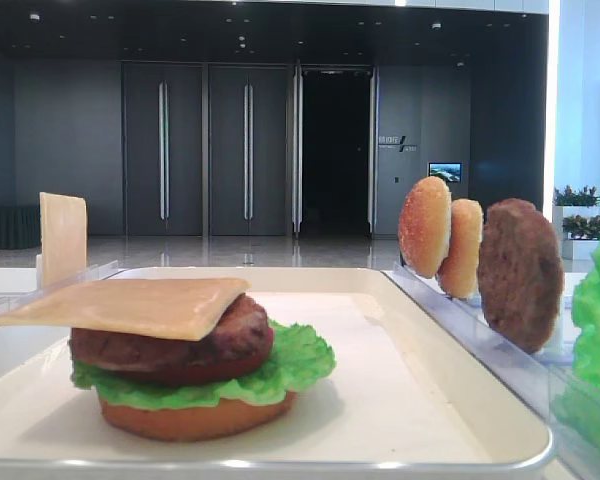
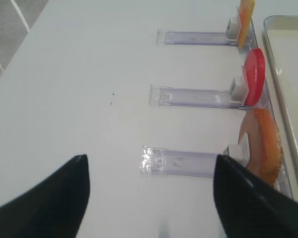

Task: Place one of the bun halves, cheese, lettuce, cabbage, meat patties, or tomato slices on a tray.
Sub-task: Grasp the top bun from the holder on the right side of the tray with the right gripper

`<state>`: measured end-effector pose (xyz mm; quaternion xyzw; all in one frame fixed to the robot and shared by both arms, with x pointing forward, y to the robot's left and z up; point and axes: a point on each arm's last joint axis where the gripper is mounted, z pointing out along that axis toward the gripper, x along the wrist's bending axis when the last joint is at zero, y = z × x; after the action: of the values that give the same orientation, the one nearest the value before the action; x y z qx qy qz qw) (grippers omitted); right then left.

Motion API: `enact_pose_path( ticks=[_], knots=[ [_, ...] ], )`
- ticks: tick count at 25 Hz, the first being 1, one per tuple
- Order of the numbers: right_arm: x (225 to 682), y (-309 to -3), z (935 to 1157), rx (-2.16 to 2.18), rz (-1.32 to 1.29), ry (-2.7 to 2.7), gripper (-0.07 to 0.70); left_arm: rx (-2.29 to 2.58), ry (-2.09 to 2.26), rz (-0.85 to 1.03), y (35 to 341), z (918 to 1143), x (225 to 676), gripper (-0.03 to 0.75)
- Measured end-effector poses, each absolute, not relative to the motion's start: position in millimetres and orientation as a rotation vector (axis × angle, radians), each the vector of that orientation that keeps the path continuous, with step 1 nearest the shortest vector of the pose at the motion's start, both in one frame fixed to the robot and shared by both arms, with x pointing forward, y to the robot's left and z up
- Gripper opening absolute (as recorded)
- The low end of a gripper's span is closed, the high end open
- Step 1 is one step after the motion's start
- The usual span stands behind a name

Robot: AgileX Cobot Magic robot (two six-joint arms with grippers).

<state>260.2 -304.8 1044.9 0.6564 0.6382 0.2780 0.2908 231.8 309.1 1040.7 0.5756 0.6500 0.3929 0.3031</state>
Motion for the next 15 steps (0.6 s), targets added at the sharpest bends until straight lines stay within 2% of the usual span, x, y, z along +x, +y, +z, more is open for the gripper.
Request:
enact_pose_path(
  ticks=[7,15],
  knots=[
    [297.8,-301.1,1048.7,1.829,0.624,1.801,0.464,1.525,1.723,1.041,309.1,1040.7,231.8,0.54],
    [374.5,-292.5,1053.0,1.939,0.406,1.999,0.464,1.525,1.723,1.041,309.1,1040.7,231.8,0.469]
  ],
)
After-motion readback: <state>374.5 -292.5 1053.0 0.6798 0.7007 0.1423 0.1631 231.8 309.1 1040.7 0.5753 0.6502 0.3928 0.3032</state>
